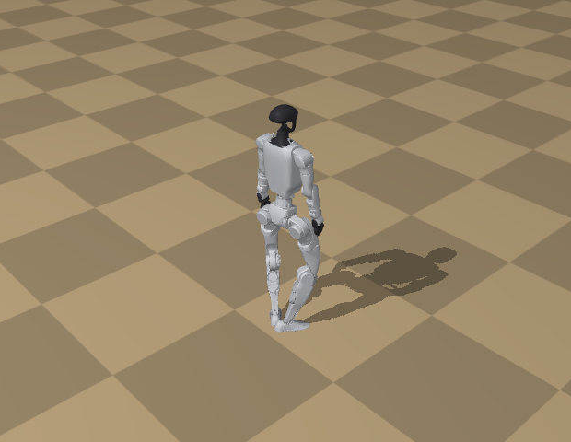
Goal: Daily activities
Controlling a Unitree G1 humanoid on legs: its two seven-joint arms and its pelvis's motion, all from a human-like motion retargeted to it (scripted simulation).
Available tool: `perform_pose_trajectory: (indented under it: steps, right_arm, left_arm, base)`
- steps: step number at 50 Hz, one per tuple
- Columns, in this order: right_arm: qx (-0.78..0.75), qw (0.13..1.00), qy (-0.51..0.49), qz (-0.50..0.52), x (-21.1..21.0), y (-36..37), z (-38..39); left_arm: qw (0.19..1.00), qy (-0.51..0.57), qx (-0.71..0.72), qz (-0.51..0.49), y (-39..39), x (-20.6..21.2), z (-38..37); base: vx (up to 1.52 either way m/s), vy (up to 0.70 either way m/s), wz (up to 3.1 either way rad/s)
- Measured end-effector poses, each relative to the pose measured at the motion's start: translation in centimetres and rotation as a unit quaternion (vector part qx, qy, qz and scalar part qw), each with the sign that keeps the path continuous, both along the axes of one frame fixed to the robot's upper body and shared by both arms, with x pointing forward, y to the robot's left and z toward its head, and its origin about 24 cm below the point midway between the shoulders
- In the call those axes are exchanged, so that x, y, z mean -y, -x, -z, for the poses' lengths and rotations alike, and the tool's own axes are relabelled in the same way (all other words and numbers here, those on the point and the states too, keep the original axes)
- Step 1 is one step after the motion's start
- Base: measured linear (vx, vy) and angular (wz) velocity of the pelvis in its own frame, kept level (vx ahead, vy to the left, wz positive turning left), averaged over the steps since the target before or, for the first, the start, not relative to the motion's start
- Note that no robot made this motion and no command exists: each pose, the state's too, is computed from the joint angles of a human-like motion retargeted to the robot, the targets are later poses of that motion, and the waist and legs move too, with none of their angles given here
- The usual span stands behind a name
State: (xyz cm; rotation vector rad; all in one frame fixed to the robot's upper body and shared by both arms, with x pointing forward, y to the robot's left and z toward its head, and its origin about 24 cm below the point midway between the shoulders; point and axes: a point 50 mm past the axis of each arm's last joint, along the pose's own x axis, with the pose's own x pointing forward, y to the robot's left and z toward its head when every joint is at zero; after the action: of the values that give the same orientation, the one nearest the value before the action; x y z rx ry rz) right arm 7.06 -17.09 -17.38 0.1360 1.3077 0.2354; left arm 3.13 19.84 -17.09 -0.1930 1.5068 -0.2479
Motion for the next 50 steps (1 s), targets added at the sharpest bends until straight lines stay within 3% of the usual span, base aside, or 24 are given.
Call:
perform_pose_trajectory:
  steps: [15,27,40,50]
  right_arm:
    - [0.023,1.000,-0.018,0.012,-0.7,-1.1,-0.2]
    - [0.025,0.999,-0.027,0.008,-1.5,-2.0,-0.3]
    - [0.044,0.999,-0.020,0.019,-2.2,-3.6,-0.6]
    - [0.034,0.999,-0.012,0.007,-1.3,-3.4,-0.6]
  left_arm:
    - [0.999,-0.010,0.020,-0.035,-1.2,-2.9,-0.8]
    - [0.998,0.033,0.011,-0.058,-0.9,-0.8,-0.4]
    - [0.998,-0.023,0.059,0.003,-3.7,-2.5,-0.8]
    - [1.000,-0.001,0.021,-0.021,-0.9,-0.6,-0.1]
  base:
    - [0.14,-0.08,1.57]
    - [0.07,-0.04,1.00]
    - [0.23,-0.03,0.76]
    - [0.25,0.06,0.02]
